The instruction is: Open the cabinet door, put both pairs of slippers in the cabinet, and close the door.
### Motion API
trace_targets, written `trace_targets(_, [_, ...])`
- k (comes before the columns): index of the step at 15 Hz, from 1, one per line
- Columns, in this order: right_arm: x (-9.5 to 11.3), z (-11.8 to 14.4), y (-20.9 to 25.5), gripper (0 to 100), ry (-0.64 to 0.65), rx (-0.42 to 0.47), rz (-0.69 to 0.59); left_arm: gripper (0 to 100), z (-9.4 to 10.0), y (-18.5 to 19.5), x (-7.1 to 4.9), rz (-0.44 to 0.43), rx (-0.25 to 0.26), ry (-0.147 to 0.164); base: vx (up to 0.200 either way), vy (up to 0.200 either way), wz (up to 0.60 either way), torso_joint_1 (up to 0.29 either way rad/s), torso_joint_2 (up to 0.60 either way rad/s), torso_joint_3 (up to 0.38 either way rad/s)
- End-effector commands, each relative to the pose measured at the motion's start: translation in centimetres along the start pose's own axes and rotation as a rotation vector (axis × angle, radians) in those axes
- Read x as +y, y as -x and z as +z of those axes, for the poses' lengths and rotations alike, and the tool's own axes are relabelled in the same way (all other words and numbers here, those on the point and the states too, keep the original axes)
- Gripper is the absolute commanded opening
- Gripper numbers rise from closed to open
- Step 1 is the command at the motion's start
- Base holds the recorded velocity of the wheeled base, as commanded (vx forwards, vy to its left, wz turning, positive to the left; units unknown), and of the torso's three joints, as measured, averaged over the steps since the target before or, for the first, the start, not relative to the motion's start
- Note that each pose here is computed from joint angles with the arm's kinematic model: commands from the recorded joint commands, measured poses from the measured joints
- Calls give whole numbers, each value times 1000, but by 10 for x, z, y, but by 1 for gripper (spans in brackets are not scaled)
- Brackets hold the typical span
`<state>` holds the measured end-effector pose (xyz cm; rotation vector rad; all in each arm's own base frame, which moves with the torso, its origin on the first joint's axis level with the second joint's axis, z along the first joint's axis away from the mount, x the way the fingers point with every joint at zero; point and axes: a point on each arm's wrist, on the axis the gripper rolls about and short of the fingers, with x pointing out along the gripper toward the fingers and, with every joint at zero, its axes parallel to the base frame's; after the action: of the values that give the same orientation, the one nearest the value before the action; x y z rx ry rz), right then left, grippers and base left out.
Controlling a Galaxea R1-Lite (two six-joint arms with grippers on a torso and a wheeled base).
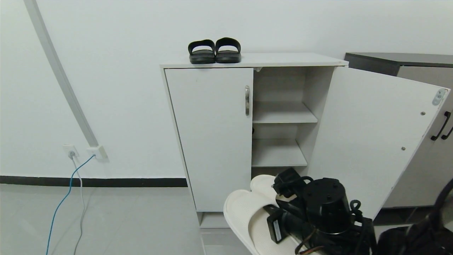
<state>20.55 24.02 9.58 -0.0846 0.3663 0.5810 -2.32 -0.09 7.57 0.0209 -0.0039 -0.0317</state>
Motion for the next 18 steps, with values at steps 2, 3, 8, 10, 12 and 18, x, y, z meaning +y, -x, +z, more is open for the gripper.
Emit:
trace_targets(2, [16, -10, -56, 0, -47, -16, -169, 0, 0, 0, 0, -1, 4, 1, 0, 0, 0, 0, 0, 0])
trace_targets(3, [17, -10, -65, 0, -50, -35, -245, 0, 0, 0, 0, 1, 4, 1, 0, 0, 0, 0, 0, 0])
trace_targets(8, [12, -14, -100, 0, -77, -78, -440, 0, 0, 0, 0, 2, 4, 10, 0, 0, 0, 0, 0, 0])
trace_targets(10, [11, -15, -101, 0, -81, -82, -462, 0, 0, 0, 0, 7, 4, 16, 0, 0, 0, 0, 0, 0])
trace_targets(12, [5, -11, -105, 0, -94, -93, -478, 0, 0, 0, 0, 10, 4, 16, 0, -200, 0, 0, 0, -2])
trace_targets(18, [-7, -16, -115, 0, -119, -93, -531, 0, 0, 0, 0, 9, 4, 16, 0, -200, 0, 5, 2, 2])
